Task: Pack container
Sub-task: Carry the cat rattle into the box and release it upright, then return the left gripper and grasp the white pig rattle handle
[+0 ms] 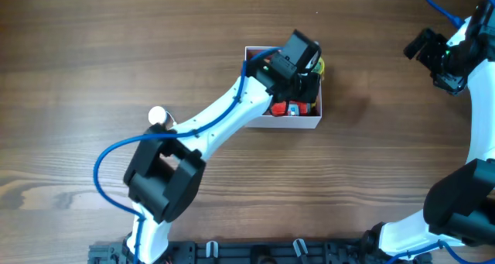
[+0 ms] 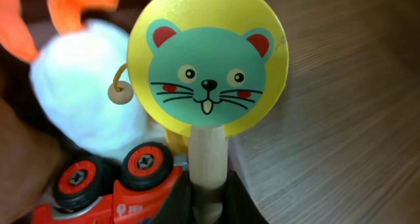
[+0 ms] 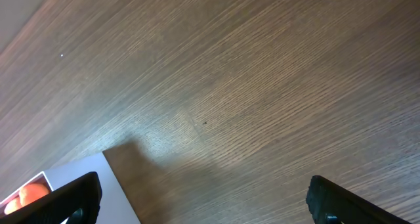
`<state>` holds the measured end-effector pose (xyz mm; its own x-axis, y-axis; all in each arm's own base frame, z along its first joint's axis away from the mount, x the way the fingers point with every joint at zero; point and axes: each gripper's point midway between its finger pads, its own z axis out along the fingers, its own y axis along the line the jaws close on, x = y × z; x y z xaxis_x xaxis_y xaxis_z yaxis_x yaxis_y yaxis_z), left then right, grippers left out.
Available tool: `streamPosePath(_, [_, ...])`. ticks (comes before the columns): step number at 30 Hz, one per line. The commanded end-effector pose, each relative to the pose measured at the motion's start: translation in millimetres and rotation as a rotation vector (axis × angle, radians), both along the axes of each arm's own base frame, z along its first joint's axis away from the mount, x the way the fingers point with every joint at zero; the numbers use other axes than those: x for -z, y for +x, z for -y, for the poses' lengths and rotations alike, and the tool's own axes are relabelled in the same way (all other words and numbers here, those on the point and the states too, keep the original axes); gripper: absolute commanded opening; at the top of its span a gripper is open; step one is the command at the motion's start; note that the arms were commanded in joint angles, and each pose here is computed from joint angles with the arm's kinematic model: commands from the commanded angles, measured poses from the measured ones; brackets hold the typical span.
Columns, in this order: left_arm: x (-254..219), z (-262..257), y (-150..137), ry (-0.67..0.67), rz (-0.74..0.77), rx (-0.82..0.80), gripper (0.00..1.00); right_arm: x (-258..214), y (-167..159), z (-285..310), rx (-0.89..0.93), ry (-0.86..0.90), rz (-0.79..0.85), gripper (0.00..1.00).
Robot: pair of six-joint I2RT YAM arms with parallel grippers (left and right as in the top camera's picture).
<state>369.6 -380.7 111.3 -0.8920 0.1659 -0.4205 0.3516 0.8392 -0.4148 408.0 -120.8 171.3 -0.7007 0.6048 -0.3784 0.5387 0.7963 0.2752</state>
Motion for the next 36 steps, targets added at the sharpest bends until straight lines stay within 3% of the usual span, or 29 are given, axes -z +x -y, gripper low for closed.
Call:
streamPosePath(1, [10, 5, 2, -0.026, -0.053, -0.052, 0.32, 7, 0, -2, 0.005, 0.018, -0.014, 1.0])
streamPosePath(3, [9, 5, 2, -0.033, -0.063, -0.07, 0.49, 7, 0, -2, 0.006, 0.019, -0.014, 1.0])
streamPosePath(4, [9, 6, 2, -0.042, -0.068, -0.066, 0.64, 7, 0, -2, 0.005, 0.018, -0.014, 1.0])
streamPosePath(5, [6, 6, 2, -0.051, -0.071, -0.061, 0.65, 7, 0, -2, 0.005, 0.018, -0.014, 1.0])
streamPosePath(10, [-46, -1, 16, -0.127, -0.023, -0.07, 0.55, 7, 0, -2, 0.005, 0.018, -0.014, 1.0])
streamPosePath(14, [-113, -47, 29, -0.165, 0.044, -0.151, 0.52, 7, 0, -2, 0.006, 0.019, -0.014, 1.0])
streamPosePath(18, [-133, -126, 23, -0.032, 0.048, -0.25, 0.21, 7, 0, -2, 0.005, 0.018, -0.014, 1.0])
streamPosePath(21, [-123, -203, 7, 0.168, -0.022, -0.397, 0.23, 7, 0, -2, 0.005, 0.018, -0.014, 1.0])
streamPosePath(25, [-93, -277, -29, 0.398, -0.22, -0.488, 0.43, 7, 0, -2, 0.005, 0.018, -0.014, 1.0])
streamPosePath(29, [-56, -301, -53, 0.493, -0.364, -0.463, 0.53, 7, 0, -2, 0.005, 0.018, -0.014, 1.0])
streamPosePath(36, [25, -326, -75, 0.52, -0.488, -0.568, 0.57, 7, 0, -2, 0.005, 0.018, -0.014, 1.0])
